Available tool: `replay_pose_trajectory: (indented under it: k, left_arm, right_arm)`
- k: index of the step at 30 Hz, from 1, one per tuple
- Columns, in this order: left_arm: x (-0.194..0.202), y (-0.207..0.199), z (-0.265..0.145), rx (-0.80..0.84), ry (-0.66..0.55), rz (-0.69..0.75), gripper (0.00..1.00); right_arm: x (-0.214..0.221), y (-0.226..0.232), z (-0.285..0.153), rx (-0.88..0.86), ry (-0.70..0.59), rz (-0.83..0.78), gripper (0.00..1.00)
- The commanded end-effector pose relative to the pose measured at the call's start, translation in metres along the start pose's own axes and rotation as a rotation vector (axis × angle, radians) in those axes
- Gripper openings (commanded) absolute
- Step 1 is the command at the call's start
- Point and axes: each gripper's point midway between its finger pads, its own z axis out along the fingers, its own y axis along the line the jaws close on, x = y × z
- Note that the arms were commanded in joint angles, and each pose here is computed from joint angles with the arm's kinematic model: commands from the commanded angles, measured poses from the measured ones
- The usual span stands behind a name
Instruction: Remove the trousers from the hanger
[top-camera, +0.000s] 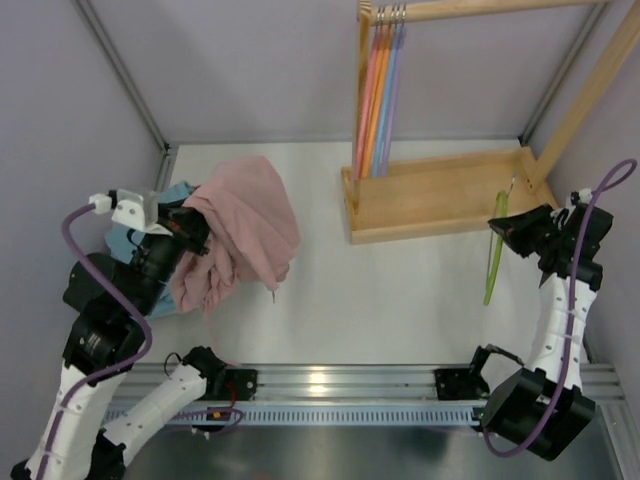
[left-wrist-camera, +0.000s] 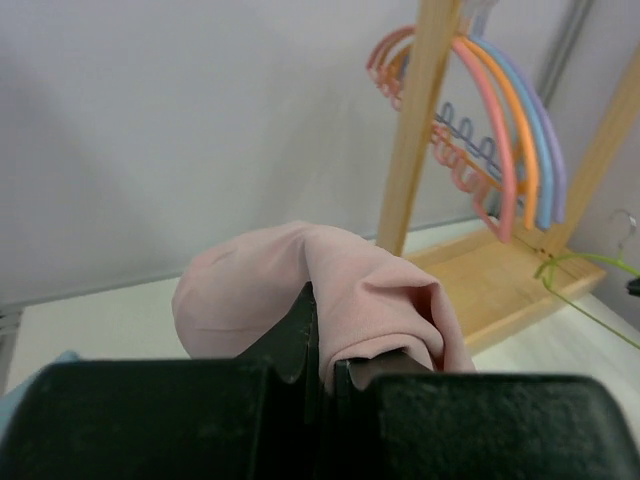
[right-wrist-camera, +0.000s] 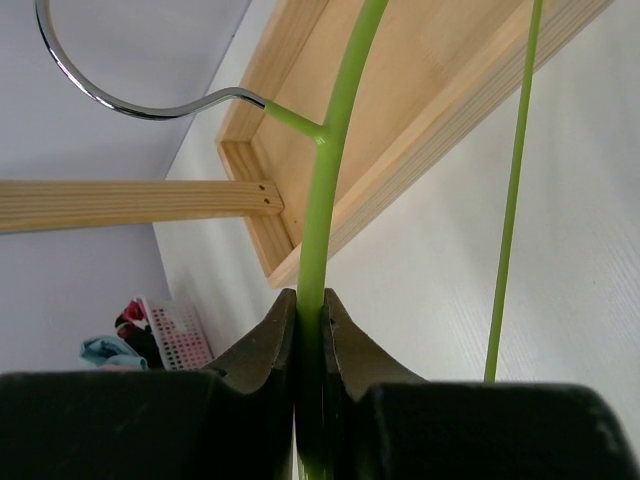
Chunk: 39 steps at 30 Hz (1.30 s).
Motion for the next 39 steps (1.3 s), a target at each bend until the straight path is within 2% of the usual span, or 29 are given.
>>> replay_pose_trajectory:
  k: [1,5,12,19,22,27,31,37,39]
  left_arm:
    - [-0.041,0.021,-0.021,-0.104,-0.133,-0.046,0.00]
    - [-0.065,0.063,-0.060,-0.355,-0.225,-0.009,0.00]
    - [-0.095,0.096,-0.137,-0.732,-0.315,0.101,0.00]
    - [-0.087,0.111,-0.194,-1.052,-0.258,0.192,0.00]
    - [-0.080,0.118,-0.202,-1.116,-0.212,0.226,0.00]
    - [-0.056,0.148,-0.186,-1.175,-0.055,0.273,0.00]
    - [-0.044,0.176,-0.152,-1.152,0.002,0.322,0.00]
    - [0.005,0.227,-0.098,-1.119,0.174,0.337,0.00]
    - [0.013,0.239,-0.080,-1.089,0.179,0.347,0.00]
  right_arm:
    - [-0.024,0.033,-0.009,-0.085,-0.063,-0.089,0.00]
    - [-0.026,0.035,-0.009,-0.086,-0.068,-0.093,0.00]
    - [-0.024,0.042,-0.005,-0.111,-0.047,-0.090,0.00]
    - [-0.019,0.044,-0.004,-0.117,-0.032,-0.083,0.00]
    - [-0.019,0.044,-0.001,-0.120,-0.027,-0.083,0.00]
    - [-0.021,0.049,0.003,-0.125,-0.017,-0.080,0.00]
    - [-0.021,0.048,0.005,-0.123,-0.015,-0.072,0.00]
    - [-0.021,0.048,0.005,-0.119,-0.010,-0.068,0.00]
    - [-0.023,0.051,0.003,-0.125,-0.016,-0.072,0.00]
